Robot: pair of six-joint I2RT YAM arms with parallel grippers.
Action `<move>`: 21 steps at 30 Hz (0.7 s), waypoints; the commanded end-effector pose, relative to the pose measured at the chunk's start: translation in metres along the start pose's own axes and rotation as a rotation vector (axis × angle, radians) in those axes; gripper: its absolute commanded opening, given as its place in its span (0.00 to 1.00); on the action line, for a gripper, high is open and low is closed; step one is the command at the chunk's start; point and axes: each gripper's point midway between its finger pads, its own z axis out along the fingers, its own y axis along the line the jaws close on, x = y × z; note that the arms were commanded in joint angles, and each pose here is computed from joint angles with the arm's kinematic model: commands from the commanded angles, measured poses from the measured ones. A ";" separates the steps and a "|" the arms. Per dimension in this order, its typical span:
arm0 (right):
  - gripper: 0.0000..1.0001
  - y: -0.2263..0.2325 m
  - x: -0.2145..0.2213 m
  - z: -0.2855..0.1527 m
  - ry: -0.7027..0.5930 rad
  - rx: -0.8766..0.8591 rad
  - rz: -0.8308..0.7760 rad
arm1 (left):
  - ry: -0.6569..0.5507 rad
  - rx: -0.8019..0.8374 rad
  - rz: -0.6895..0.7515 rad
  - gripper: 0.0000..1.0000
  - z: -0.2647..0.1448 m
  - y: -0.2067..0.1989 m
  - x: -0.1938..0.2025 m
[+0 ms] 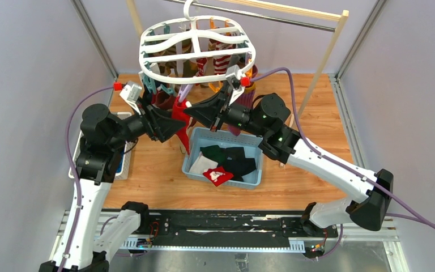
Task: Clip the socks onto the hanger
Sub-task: Clamp the sock onto the hanger, then open the clamp at the hanger.
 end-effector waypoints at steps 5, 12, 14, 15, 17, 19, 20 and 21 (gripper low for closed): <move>0.19 -0.002 -0.014 -0.002 -0.007 0.019 -0.009 | -0.039 0.002 0.027 0.16 0.003 0.002 -0.007; 0.40 -0.043 -0.014 -0.060 -0.034 0.240 -0.036 | -0.040 -0.054 0.043 0.06 -0.013 -0.001 -0.003; 0.48 -0.051 -0.014 -0.075 -0.045 0.278 -0.042 | -0.047 -0.060 0.040 0.06 -0.014 -0.002 -0.004; 0.51 -0.053 -0.014 -0.081 -0.051 0.294 -0.053 | -0.047 -0.065 0.038 0.06 -0.015 -0.002 -0.004; 0.58 -0.055 -0.018 -0.091 -0.085 0.321 -0.078 | -0.051 -0.067 0.035 0.06 -0.016 -0.003 -0.005; 0.59 -0.058 -0.020 -0.092 -0.115 0.333 -0.086 | -0.054 -0.064 0.030 0.06 -0.016 -0.004 -0.006; 0.60 -0.058 -0.021 -0.090 -0.121 0.328 -0.089 | -0.054 -0.065 0.023 0.06 -0.015 -0.004 -0.006; 0.63 -0.058 -0.021 -0.086 -0.126 0.314 -0.088 | -0.054 -0.061 0.020 0.06 -0.015 -0.004 -0.006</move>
